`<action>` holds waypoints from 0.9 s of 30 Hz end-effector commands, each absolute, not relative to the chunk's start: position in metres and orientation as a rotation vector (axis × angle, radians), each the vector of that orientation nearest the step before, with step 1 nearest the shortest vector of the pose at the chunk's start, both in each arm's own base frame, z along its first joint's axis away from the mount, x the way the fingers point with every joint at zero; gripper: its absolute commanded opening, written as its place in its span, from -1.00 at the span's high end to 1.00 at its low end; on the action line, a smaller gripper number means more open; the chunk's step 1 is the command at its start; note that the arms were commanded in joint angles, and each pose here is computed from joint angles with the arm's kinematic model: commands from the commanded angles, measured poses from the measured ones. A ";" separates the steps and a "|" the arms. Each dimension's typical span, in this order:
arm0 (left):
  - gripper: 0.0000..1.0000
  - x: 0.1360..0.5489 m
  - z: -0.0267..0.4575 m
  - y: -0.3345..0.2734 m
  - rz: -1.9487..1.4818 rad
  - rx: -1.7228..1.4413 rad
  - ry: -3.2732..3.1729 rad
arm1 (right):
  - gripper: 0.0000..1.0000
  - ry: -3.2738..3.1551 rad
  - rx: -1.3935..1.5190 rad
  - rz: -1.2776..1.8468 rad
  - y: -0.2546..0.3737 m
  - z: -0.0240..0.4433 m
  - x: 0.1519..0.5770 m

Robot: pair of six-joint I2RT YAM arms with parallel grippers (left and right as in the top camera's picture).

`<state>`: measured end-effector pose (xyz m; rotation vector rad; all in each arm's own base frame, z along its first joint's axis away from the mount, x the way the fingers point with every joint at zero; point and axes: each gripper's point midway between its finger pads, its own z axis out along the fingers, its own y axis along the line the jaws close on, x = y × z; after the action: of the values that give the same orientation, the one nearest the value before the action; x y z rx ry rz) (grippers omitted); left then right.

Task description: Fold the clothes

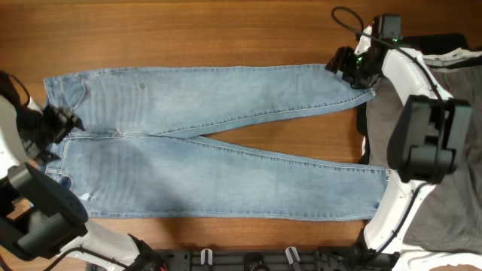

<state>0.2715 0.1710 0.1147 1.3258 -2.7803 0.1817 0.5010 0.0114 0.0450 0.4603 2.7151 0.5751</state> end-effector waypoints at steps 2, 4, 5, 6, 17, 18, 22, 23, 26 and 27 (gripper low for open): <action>-0.66 0.219 0.111 0.210 0.049 1.630 -2.528 | -0.36 2.451 0.273 0.624 0.019 0.193 0.501; -0.65 0.193 0.111 0.236 0.057 1.796 -2.423 | -0.36 2.441 0.267 0.624 0.023 0.223 0.478; -0.65 0.183 0.111 0.246 0.060 1.855 -2.386 | -0.36 2.454 0.273 0.626 0.024 0.229 0.468; -0.64 0.173 0.111 0.255 0.061 1.910 -2.351 | -0.36 2.483 0.290 0.632 0.025 0.232 0.456; -0.26 0.150 0.012 0.276 0.170 1.966 -2.534 | -0.47 2.799 0.455 0.671 0.036 0.178 0.390; -0.14 0.152 0.011 0.280 0.157 1.975 -2.548 | -0.48 2.821 0.467 0.672 0.036 0.173 0.385; -0.03 0.152 0.011 0.291 0.090 1.984 -2.574 | -0.48 2.935 0.535 0.606 0.031 0.136 0.360; -0.03 0.152 0.011 0.292 0.084 1.988 -2.579 | -0.48 2.954 0.546 0.598 0.030 0.130 0.355; 0.01 0.151 0.000 0.289 0.085 1.984 -2.577 | -0.48 2.982 0.559 0.595 0.030 0.122 0.348; 0.03 0.148 -0.009 0.284 0.090 1.973 -2.569 | -0.48 2.982 0.560 0.594 0.030 0.122 0.348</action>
<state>0.1550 0.2966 0.0088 2.0204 -2.5815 0.0729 0.3495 0.0316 0.1299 0.5486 2.9571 0.6245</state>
